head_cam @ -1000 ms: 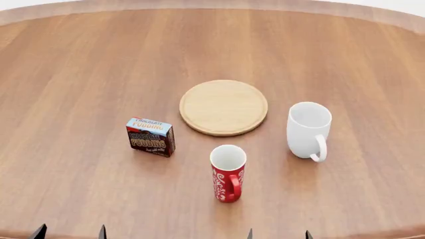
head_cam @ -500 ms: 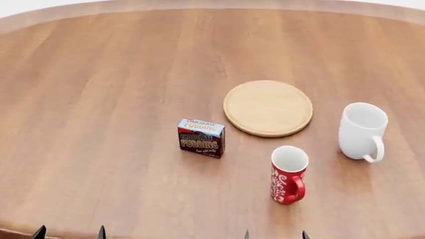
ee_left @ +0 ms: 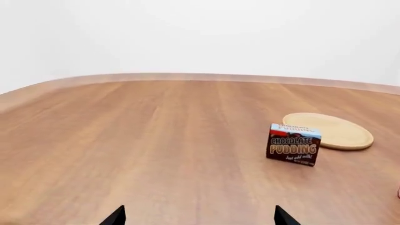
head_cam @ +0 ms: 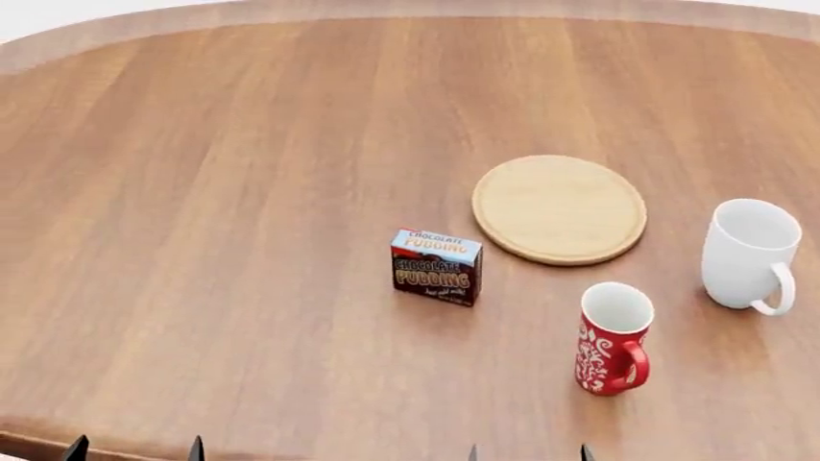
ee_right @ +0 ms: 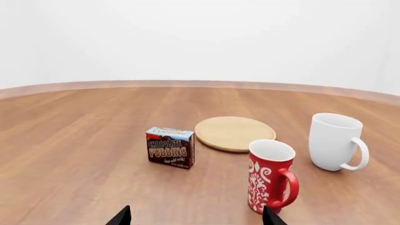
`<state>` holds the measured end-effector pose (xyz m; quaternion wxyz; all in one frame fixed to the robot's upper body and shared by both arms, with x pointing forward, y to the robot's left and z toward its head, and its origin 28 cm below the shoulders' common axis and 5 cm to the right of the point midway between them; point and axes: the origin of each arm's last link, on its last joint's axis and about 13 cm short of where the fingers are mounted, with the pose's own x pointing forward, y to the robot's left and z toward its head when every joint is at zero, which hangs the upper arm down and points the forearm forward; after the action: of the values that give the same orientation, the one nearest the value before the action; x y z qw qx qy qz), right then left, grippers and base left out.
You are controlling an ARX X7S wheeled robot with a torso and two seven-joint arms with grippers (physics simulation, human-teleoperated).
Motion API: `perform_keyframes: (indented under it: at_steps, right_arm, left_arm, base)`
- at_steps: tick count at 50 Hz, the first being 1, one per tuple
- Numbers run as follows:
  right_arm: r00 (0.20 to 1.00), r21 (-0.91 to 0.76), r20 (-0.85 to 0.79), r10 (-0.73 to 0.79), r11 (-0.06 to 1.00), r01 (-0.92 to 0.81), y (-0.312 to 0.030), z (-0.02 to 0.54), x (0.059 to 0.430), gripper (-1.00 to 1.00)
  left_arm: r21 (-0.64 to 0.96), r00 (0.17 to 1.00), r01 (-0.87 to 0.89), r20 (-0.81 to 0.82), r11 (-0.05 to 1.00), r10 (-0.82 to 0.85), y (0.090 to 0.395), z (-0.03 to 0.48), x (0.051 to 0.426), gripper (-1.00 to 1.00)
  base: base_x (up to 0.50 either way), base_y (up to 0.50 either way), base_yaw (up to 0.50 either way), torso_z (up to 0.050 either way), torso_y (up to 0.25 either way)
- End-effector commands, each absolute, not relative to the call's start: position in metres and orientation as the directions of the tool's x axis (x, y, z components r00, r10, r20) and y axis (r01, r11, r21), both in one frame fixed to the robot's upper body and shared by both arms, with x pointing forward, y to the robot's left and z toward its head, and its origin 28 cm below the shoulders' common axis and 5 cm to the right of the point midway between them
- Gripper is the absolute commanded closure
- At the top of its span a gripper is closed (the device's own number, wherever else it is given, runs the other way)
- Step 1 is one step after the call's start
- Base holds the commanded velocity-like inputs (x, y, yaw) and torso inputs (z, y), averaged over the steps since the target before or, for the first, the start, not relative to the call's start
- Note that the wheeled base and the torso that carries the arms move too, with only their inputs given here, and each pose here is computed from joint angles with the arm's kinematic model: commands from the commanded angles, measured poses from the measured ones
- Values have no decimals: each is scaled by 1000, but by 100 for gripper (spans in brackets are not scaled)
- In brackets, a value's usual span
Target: Put the chocolate pudding to the left of the plate.
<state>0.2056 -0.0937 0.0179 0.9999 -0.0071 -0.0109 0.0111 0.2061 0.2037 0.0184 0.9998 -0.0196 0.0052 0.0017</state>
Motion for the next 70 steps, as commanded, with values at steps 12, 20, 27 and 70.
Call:
perform_keyframes:
  at_steps: [12, 20, 27, 70]
  right_arm:
    - [999, -34, 25, 23, 999, -22, -93, 18, 205, -100]
    - [999, -43, 27, 21, 999, -20, -92, 19, 205, -100]
    - [999, -64, 33, 2, 998, 0, -91, 19, 204, -100]
    - [968, -120, 248, -44, 990, 76, -85, 71, 157, -100]
  left_arm:
    - [-30, 1000, -4, -1, 1000, 4, 203, 21, 204, -100]
    - [-28, 1000, -4, 1, 1000, 4, 202, 21, 204, -100]
    - [-25, 1000, -7, 17, 1000, 7, 202, 23, 203, -100]
    - [-26, 967, -37, 252, 999, 42, 203, 80, 152, -100]
  base:
    - [0, 149, 0, 0, 0]
    - [0, 150, 0, 0, 0]
    - [0, 150, 0, 0, 0]
    - [186, 31, 0, 0, 0]
